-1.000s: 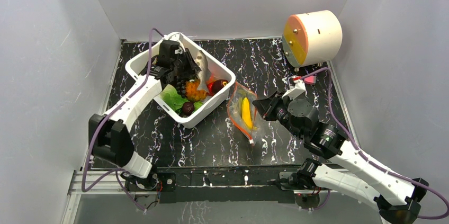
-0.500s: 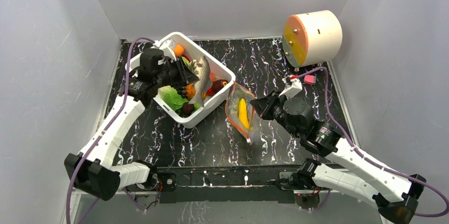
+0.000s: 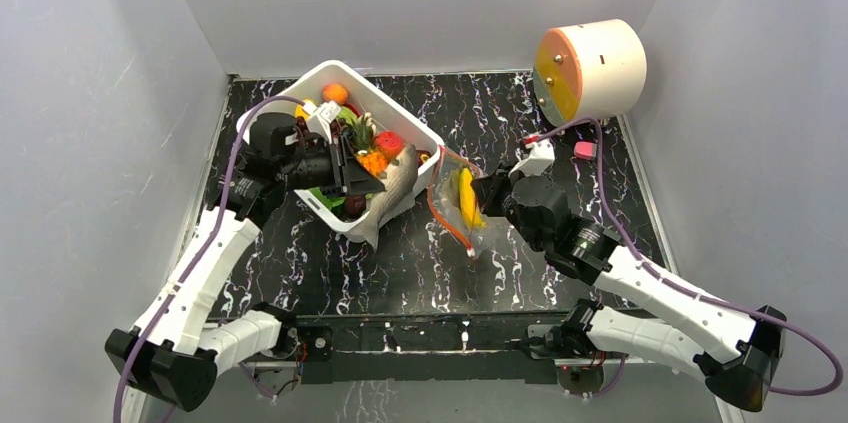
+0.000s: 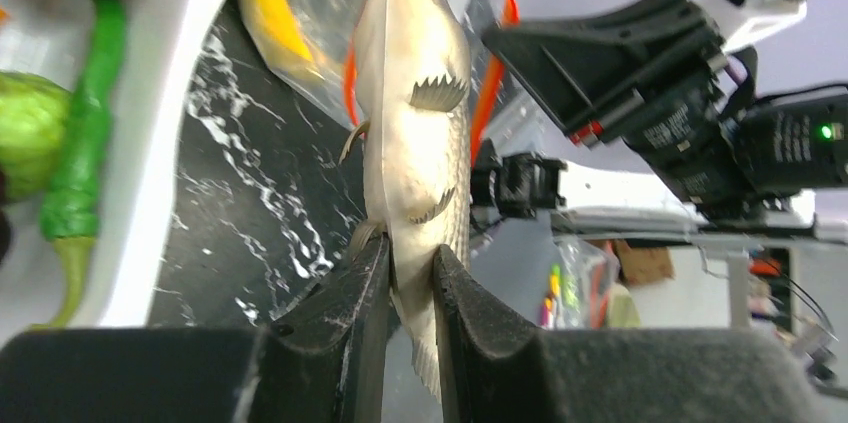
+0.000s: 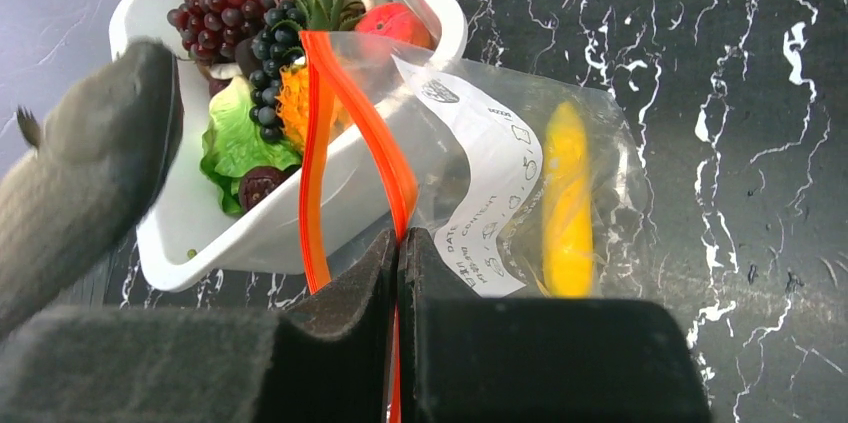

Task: Place the food in the zip-top bag and seal the zipper
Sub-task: Place the fake fish in the zipper food storage bag.

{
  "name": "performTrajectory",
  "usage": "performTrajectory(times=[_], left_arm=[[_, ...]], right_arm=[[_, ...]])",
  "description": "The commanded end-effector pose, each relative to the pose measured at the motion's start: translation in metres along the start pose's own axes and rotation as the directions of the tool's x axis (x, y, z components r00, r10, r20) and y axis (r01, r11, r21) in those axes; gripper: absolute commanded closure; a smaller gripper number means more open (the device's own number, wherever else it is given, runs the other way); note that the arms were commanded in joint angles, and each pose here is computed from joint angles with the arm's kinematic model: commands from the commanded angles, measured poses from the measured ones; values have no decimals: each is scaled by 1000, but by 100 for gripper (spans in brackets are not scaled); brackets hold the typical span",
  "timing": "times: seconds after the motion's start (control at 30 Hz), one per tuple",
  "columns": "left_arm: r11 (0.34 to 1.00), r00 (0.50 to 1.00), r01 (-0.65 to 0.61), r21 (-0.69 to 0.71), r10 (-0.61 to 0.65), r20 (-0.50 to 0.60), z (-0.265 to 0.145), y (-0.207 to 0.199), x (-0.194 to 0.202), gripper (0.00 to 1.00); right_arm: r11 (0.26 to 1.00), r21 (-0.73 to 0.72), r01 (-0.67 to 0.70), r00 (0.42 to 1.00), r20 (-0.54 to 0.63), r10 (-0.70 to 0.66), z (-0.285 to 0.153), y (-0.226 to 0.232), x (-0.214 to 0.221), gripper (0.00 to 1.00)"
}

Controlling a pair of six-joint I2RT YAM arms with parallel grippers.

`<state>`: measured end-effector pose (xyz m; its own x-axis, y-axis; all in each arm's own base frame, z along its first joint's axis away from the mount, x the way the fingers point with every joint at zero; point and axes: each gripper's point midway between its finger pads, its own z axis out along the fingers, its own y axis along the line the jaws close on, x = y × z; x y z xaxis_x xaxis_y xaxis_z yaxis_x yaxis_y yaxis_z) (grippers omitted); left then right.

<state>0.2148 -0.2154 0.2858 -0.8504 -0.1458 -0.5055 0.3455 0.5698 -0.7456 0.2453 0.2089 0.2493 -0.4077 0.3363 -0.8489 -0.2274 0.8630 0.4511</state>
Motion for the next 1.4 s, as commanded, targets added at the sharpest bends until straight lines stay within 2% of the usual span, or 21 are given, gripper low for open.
performTrajectory(times=[0.0, 0.13, 0.5, 0.6, 1.0, 1.37], left_arm=[[982, 993, 47, 181, -26, -115, -7, -28, 27, 100], [974, 987, 69, 214, -36, -153, -5, -29, 34, 100], [945, 973, 144, 293, -81, -218, 13, -24, 37, 100], [952, 965, 159, 262, -94, -246, 20, -17, 36, 100], [973, 971, 174, 150, -143, -193, 47, 9, 15, 100], [986, 977, 167, 4, -165, -136, 61, 31, -2, 100]], right_arm=[[998, -64, 1, 990, 141, 8, 1, 26, -45, 100], [996, -90, 11, 990, 140, 2, 6, 35, -48, 100], [961, -275, 24, 991, 130, 12, 2, 72, -49, 100], [952, -305, 33, 992, 123, 5, 2, 77, -46, 100], [891, -454, 20, 1000, 30, -7, 5, 108, -23, 100], [859, -511, -27, 999, -28, 14, 6, 121, -10, 100]])
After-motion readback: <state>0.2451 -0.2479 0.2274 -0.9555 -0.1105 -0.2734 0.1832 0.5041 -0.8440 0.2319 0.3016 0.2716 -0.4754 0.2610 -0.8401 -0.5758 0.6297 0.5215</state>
